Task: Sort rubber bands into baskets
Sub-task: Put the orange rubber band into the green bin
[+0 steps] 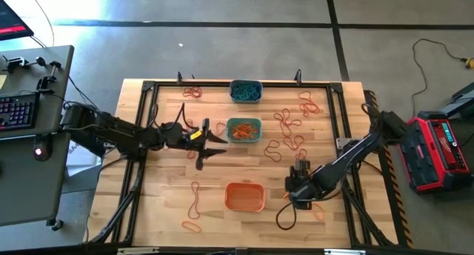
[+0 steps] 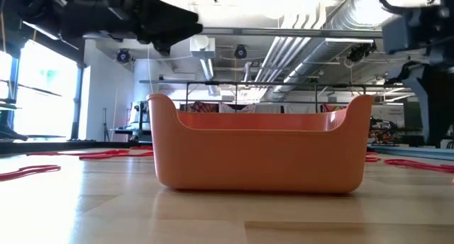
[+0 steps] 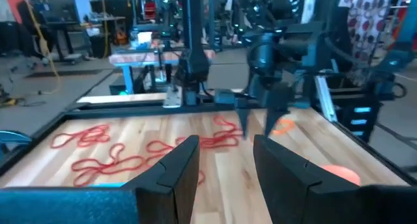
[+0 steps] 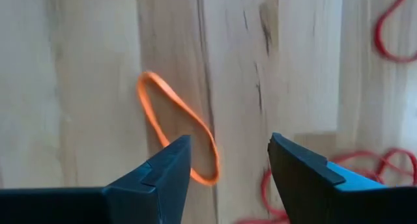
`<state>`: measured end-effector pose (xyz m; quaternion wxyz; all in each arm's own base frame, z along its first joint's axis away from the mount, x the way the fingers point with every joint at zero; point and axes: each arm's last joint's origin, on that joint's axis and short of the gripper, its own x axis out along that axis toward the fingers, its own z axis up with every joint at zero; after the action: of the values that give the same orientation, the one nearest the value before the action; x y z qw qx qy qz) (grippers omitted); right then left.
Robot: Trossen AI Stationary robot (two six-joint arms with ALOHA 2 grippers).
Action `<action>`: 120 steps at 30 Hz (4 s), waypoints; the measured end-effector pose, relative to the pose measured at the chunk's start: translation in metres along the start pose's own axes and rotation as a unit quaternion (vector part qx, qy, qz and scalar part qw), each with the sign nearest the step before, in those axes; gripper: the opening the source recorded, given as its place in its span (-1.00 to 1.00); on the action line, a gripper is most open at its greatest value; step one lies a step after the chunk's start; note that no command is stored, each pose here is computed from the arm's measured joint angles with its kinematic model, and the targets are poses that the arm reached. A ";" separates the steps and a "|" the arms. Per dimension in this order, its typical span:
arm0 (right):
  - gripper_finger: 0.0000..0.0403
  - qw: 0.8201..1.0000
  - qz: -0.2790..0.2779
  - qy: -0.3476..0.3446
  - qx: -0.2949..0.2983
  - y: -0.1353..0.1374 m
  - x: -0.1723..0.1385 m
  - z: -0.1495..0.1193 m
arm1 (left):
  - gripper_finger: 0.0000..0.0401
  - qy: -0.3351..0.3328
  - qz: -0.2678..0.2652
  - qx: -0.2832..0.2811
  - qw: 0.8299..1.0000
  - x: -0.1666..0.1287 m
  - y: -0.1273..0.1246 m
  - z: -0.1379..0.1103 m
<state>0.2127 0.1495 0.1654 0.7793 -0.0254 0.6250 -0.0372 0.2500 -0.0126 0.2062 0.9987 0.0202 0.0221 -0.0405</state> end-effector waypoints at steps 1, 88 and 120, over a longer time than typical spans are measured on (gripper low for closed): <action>-0.03 1.000 -0.005 0.013 -0.005 0.000 0.002 -0.001 | -0.31 0.001 -0.004 -0.001 1.000 -0.001 -0.002 -0.001; -0.89 0.953 -0.112 -0.236 0.155 -0.221 0.050 0.109 | -0.31 0.087 0.088 0.011 0.992 -0.007 -0.011 -0.021; -0.99 0.917 -0.068 -0.382 0.093 -0.134 0.035 0.092 | -0.99 0.324 -0.014 0.032 0.945 -0.004 -0.072 -0.001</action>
<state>0.3067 0.0127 0.1627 0.9533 -0.0075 0.2699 -0.1351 0.2403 -0.0840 0.2029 0.9358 0.0637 0.3436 -0.0468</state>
